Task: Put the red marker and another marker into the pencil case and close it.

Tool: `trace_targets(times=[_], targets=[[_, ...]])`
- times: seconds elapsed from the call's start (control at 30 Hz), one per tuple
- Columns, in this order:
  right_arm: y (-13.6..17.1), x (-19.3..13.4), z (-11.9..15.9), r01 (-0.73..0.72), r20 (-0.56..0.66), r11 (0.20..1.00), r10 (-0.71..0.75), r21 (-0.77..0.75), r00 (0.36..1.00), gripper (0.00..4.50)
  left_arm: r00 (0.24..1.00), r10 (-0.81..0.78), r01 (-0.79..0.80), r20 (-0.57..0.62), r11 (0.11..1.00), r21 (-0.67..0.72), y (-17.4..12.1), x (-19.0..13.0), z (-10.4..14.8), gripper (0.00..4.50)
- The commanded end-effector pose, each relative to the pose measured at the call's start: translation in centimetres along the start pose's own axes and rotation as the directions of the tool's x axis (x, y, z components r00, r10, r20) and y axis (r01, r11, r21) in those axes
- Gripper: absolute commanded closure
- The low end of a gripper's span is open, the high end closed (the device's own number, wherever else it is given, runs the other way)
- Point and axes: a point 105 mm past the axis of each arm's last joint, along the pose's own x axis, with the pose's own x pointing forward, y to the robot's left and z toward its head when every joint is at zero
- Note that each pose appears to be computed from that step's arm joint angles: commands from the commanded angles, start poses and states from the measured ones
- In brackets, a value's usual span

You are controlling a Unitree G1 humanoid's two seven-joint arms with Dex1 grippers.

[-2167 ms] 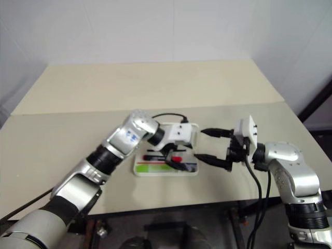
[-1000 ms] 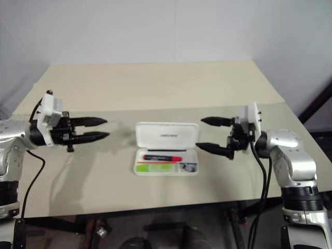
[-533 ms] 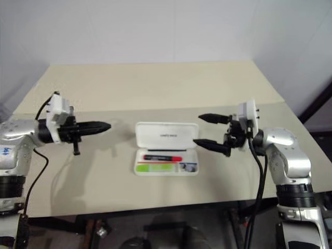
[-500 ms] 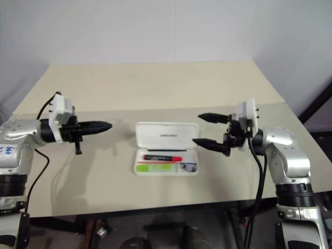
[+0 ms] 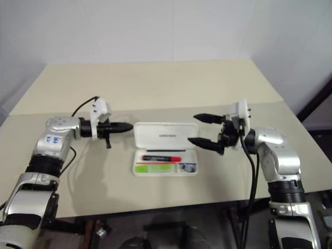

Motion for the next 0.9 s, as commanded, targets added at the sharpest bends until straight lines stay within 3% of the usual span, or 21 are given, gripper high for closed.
trace_targets(times=[0.03,0.33,0.53,0.9], targets=[[0.2,0.1,1.2,-0.001,0.024,0.999,0.002,-0.055,1.000,0.00,0.999,-0.036,0.033,0.040,0.997,0.064,-0.2,0.6,1.3,4.47],[0.5,-0.2,1.1,0.013,0.019,0.999,-0.012,-0.052,1.000,0.00,0.976,-0.168,0.142,0.140,0.974,0.176,-2.5,0.1,3.0,4.47],[0.5,-0.2,1.0,0.016,0.018,0.999,-0.015,-0.048,1.000,0.00,0.953,-0.301,0.283,0.032,0.923,0.262,-5.4,-0.2,2.1,4.47],[0.6,0.1,0.8,0.032,0.028,0.999,-0.031,-0.044,0.999,0.00,0.894,-0.416,0.444,-0.167,0.872,0.204,-10.3,2.2,-1.7,4.47]])
